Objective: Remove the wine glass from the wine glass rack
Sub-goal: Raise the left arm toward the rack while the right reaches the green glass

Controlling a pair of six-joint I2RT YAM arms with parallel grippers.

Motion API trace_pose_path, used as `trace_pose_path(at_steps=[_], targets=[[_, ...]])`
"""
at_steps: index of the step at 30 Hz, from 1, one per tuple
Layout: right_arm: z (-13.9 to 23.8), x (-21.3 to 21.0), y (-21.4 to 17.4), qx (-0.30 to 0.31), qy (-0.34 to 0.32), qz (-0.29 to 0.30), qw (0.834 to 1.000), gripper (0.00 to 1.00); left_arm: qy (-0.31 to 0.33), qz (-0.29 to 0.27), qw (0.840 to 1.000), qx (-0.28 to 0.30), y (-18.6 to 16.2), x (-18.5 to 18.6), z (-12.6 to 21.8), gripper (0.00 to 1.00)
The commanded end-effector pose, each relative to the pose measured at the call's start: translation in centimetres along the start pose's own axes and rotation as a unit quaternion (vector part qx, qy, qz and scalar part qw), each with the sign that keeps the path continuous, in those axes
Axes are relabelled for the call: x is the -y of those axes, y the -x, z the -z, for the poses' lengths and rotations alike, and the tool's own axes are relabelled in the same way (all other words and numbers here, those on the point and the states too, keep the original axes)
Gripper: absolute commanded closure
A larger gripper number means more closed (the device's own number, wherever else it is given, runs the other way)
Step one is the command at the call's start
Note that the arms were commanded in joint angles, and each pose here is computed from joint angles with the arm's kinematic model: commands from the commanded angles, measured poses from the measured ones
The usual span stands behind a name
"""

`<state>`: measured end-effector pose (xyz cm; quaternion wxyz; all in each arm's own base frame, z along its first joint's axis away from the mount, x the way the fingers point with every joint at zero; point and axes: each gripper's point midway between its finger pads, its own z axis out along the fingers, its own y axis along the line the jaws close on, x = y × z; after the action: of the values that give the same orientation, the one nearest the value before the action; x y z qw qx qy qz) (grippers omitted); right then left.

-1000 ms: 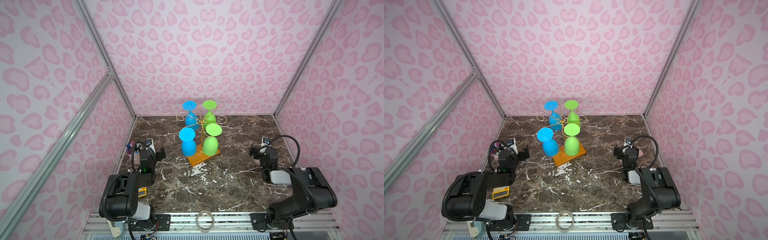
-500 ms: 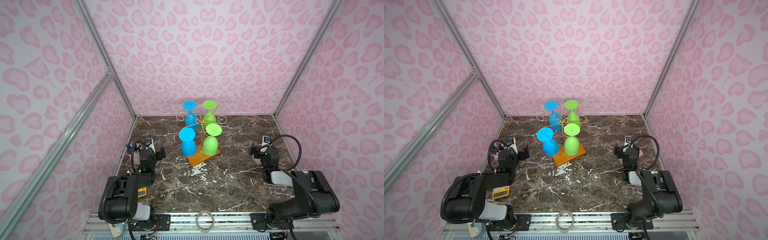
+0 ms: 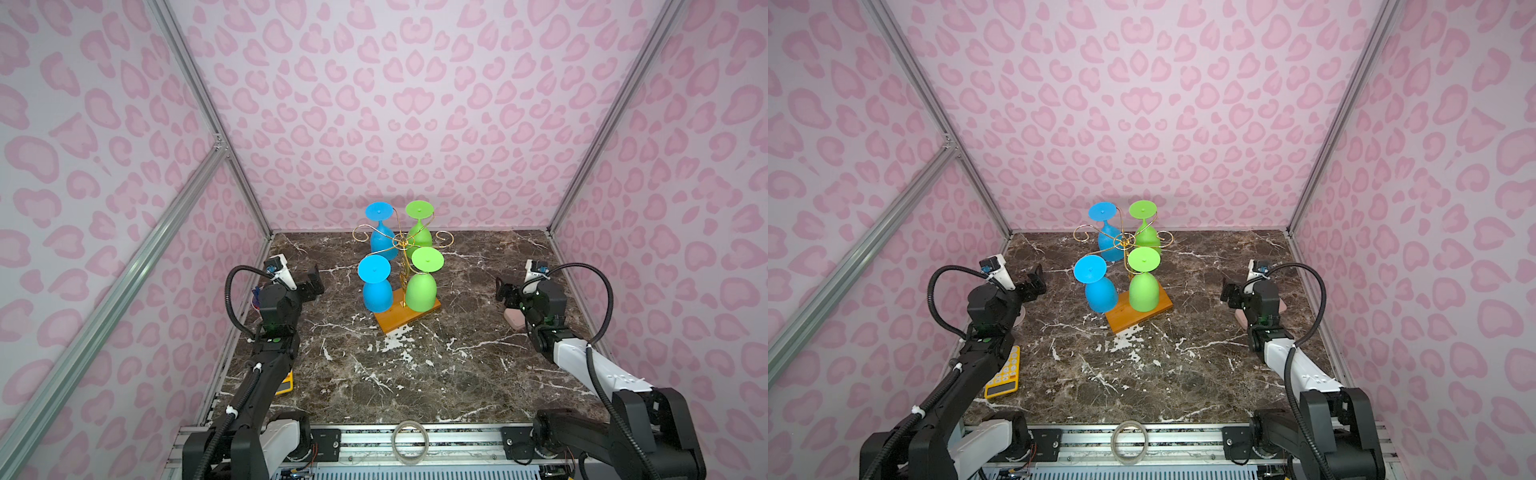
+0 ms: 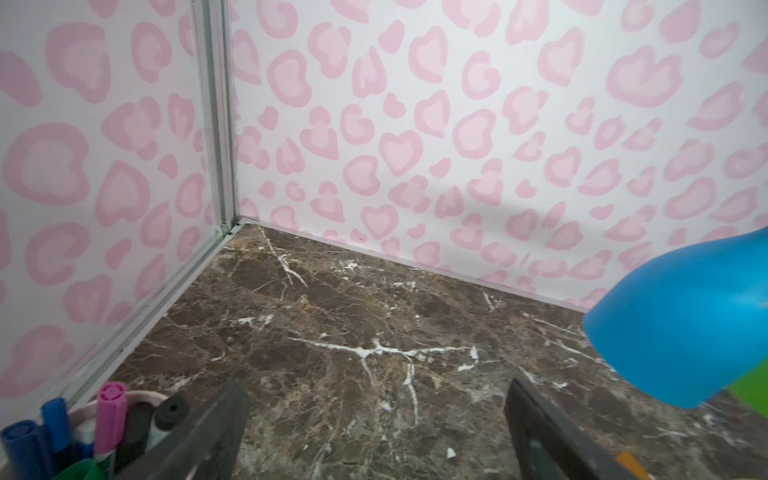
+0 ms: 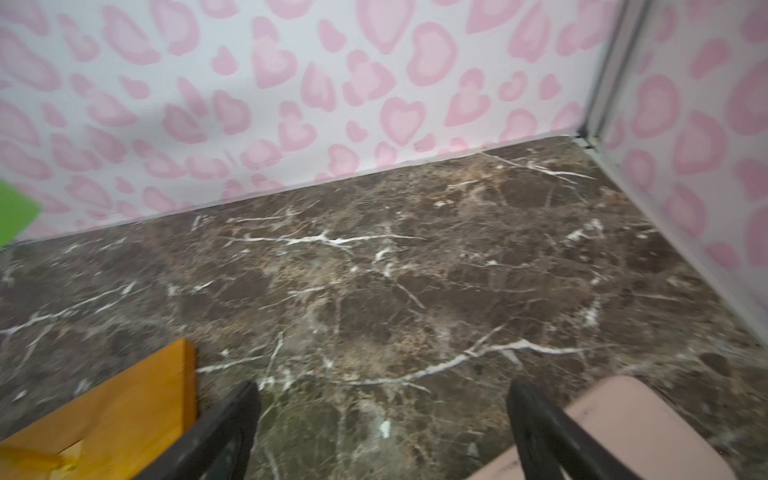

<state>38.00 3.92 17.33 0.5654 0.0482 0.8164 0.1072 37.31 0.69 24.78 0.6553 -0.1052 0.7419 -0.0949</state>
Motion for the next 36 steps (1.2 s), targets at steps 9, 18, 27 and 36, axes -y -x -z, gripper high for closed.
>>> trace_pose_path(at_steps=[9,18,27,36], targets=[[8.7,-10.8,0.5,0.031,0.219,0.056,0.974,0.23,-0.083,0.051,0.992,0.083,5.8,3.6,4.5,0.01],[11.6,-18.8,0.1,0.020,0.323,0.141,0.936,0.21,-0.082,0.049,0.990,0.100,6.7,3.6,5.6,0.01],[12.0,-22.0,4.1,0.063,0.358,0.118,0.924,0.20,-0.086,0.036,0.990,0.109,7.2,3.9,6.6,0.01],[10.8,-23.4,6.1,0.093,0.364,0.102,0.921,0.19,-0.100,0.041,0.989,0.104,7.1,4.3,6.6,0.02]])
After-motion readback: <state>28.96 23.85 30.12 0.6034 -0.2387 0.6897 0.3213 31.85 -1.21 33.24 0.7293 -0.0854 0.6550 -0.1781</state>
